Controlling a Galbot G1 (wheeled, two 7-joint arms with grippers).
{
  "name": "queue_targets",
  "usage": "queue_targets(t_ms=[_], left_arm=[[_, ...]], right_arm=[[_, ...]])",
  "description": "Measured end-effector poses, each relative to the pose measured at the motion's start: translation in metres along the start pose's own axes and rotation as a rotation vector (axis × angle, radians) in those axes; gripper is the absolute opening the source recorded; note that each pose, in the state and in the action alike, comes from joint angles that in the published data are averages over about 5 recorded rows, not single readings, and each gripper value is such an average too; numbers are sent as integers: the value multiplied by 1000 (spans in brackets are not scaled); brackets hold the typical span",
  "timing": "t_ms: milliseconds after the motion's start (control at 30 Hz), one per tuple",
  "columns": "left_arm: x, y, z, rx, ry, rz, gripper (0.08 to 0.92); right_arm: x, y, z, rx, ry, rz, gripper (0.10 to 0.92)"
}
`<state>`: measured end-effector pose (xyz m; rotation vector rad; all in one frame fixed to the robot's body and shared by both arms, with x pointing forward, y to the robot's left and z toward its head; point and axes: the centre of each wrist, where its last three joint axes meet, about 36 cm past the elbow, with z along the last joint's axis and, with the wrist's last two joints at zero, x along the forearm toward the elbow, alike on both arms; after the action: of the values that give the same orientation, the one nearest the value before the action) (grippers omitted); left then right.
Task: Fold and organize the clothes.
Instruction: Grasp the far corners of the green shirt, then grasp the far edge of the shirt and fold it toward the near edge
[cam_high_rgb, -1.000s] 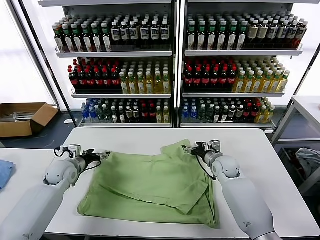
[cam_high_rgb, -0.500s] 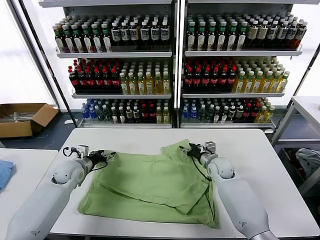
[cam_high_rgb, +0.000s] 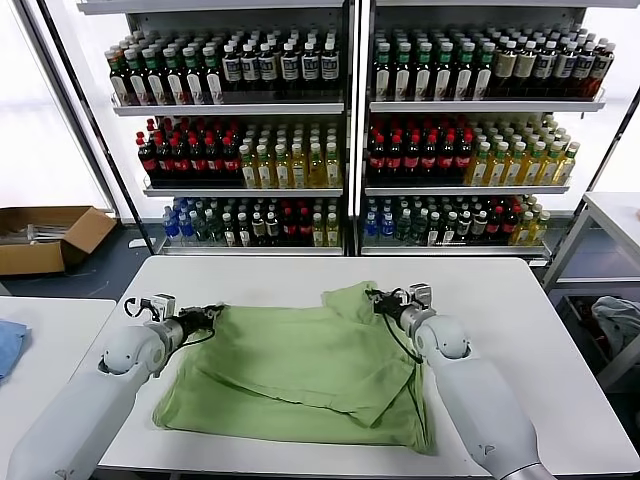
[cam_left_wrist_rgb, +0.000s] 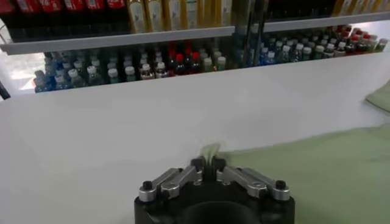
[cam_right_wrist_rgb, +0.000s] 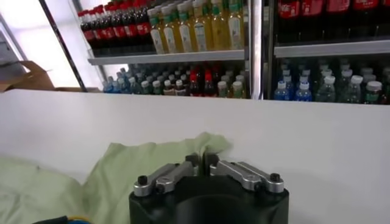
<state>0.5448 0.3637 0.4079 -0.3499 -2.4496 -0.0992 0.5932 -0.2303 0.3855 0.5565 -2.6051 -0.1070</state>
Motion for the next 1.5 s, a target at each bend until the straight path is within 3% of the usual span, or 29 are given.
queue_targets(t_ms=[133, 400, 833, 1200, 1500], left_arm=[[7, -1, -2, -4, -13, 6, 85], [29, -6, -10, -16, -64, 21, 84], [90, -22, 10, -44, -149, 25, 85], [134, -36, 47, -33, -158, 21, 85], [159, -47, 75, -41, -128, 22, 85]], right_arm=[[8, -1, -3, -26, -30, -6, 106], [38, -1, -11, -76, -95, -16, 106], [123, 9, 13, -119, -188, -30, 106], [200, 29, 54, -137, -206, -24, 106], [241, 43, 86, -129, -166, -8, 106]])
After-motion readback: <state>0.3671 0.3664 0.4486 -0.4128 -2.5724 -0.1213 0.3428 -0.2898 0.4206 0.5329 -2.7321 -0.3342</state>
